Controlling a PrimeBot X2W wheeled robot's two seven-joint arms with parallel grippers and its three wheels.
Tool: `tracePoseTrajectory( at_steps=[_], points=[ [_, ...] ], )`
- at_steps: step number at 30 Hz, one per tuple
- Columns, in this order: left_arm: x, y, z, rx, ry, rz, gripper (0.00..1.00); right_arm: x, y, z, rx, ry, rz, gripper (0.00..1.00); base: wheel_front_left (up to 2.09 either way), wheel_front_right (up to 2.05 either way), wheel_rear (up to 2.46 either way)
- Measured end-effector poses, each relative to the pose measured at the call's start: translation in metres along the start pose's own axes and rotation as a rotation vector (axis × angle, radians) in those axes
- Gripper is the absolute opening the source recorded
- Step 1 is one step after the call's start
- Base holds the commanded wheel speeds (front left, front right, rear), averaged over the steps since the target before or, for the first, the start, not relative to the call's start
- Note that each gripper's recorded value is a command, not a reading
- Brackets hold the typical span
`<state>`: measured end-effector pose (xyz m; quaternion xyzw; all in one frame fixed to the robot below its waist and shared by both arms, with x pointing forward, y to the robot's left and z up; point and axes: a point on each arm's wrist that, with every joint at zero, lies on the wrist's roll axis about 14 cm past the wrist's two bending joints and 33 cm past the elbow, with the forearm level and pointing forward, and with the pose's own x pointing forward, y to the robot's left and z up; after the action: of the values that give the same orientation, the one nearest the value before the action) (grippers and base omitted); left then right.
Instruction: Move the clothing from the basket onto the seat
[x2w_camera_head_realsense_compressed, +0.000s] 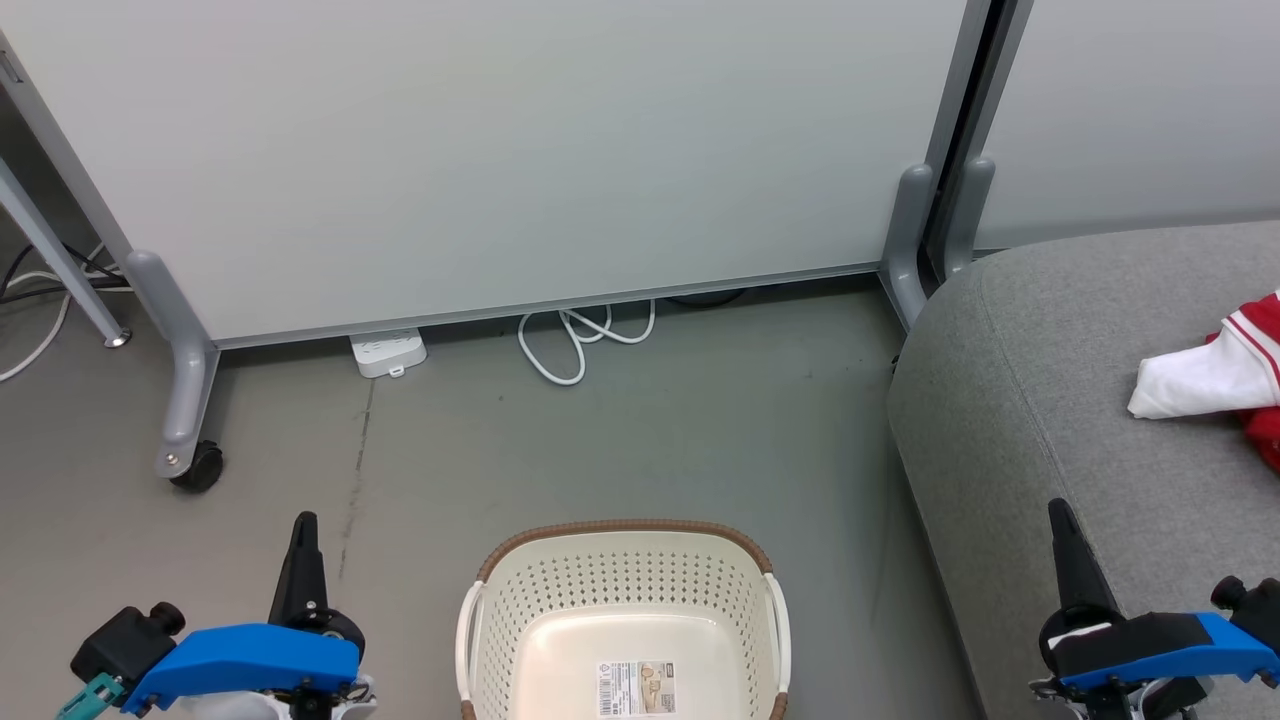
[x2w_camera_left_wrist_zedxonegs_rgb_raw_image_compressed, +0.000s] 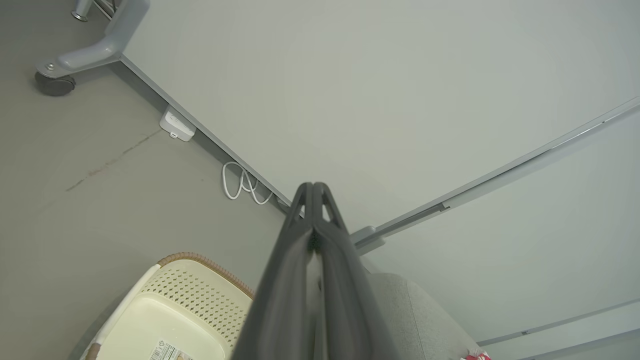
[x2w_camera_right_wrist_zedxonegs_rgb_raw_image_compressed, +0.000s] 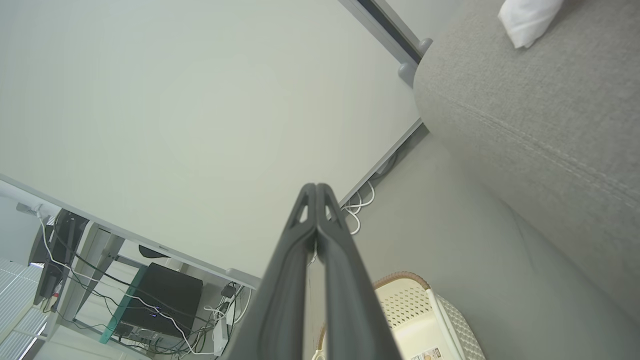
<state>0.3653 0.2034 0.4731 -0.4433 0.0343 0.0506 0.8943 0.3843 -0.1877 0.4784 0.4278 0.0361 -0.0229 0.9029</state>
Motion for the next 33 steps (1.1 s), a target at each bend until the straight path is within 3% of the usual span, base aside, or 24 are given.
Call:
tracePoseTrajectory(
  at_steps=[33],
  points=[
    [0.010,-0.011,0.008,-0.338,0.008,-0.036,0.00,0.002,0.005,0.011,0.359,-0.005,0.020,0.00,0.00,0.00,0.00]
  ],
)
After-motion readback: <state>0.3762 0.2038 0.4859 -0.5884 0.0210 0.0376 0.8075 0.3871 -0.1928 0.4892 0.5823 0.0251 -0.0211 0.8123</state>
